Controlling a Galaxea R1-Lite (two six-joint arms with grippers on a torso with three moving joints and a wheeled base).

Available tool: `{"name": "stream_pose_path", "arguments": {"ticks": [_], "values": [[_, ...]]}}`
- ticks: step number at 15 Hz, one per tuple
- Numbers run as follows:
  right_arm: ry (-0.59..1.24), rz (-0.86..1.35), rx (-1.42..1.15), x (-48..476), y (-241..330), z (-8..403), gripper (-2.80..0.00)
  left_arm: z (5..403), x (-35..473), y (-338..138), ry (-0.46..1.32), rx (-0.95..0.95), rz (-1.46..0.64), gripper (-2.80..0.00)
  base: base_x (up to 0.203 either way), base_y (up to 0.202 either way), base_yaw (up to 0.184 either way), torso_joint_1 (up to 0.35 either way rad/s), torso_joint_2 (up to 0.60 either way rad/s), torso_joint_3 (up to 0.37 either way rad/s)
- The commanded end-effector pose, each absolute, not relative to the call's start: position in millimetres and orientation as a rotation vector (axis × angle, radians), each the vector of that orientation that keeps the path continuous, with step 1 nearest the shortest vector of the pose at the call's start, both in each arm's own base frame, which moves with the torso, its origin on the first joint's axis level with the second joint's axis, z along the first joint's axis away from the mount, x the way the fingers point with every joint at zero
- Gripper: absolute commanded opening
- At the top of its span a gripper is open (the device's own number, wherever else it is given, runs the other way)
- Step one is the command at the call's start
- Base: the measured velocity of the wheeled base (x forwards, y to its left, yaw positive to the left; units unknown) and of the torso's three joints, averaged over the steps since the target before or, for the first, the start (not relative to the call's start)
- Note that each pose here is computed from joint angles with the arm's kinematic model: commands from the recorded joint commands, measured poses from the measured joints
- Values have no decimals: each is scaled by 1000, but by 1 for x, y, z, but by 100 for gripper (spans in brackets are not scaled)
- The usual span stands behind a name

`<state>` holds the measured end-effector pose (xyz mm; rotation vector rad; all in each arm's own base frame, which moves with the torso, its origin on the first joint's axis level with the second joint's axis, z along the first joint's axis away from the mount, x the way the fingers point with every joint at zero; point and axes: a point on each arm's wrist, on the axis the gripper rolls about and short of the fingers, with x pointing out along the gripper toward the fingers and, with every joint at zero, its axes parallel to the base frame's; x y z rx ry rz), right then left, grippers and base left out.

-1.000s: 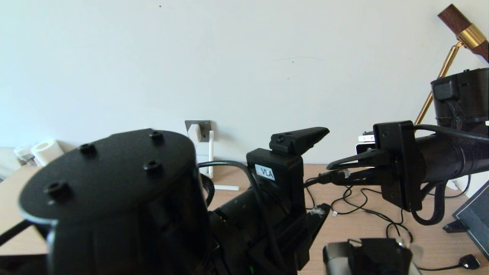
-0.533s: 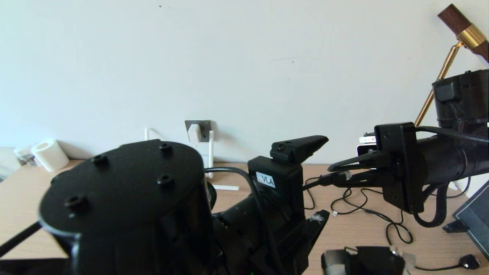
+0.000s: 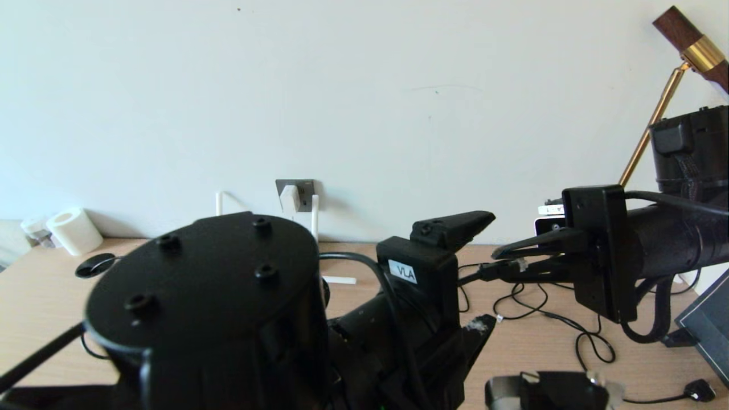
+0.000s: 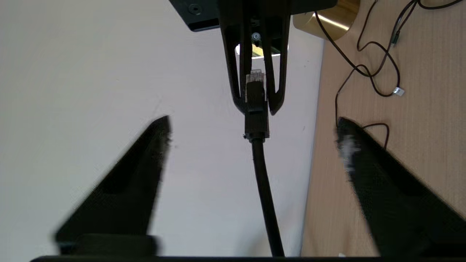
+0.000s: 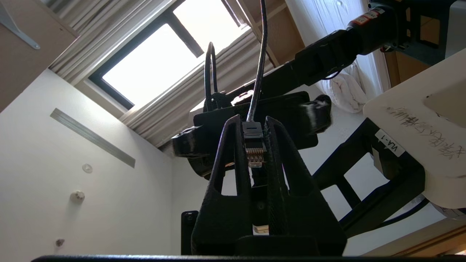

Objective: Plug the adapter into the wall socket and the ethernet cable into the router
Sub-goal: Align cable and router interface

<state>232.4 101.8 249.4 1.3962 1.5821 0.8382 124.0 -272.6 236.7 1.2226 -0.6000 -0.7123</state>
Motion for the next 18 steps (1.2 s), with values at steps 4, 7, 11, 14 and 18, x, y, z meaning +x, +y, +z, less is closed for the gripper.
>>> {"name": "stream_pose_path", "arguments": {"ticks": [4,7,11,14,18], "values": [[1594,838,1401,232,102,249,-280,237,124,-273,-605,1224,-707,-280,0,0,0,0,0,0],[1596,837,1401,232,102,249,-280,237,124,-274,-603,1225,-709,-280,0,0,0,0,0,0],[1598,836,1401,232,102,248,-280,236,125,-275,-602,1227,-710,-280,0,0,0,0,0,0],[1596,839,1396,231,102,247,-280,235,126,-277,-600,1231,-712,-280,0,0,0,0,0,0],[1568,864,1367,228,101,246,-280,235,126,-277,-601,1230,-711,-280,0,0,0,0,0,0]]}}
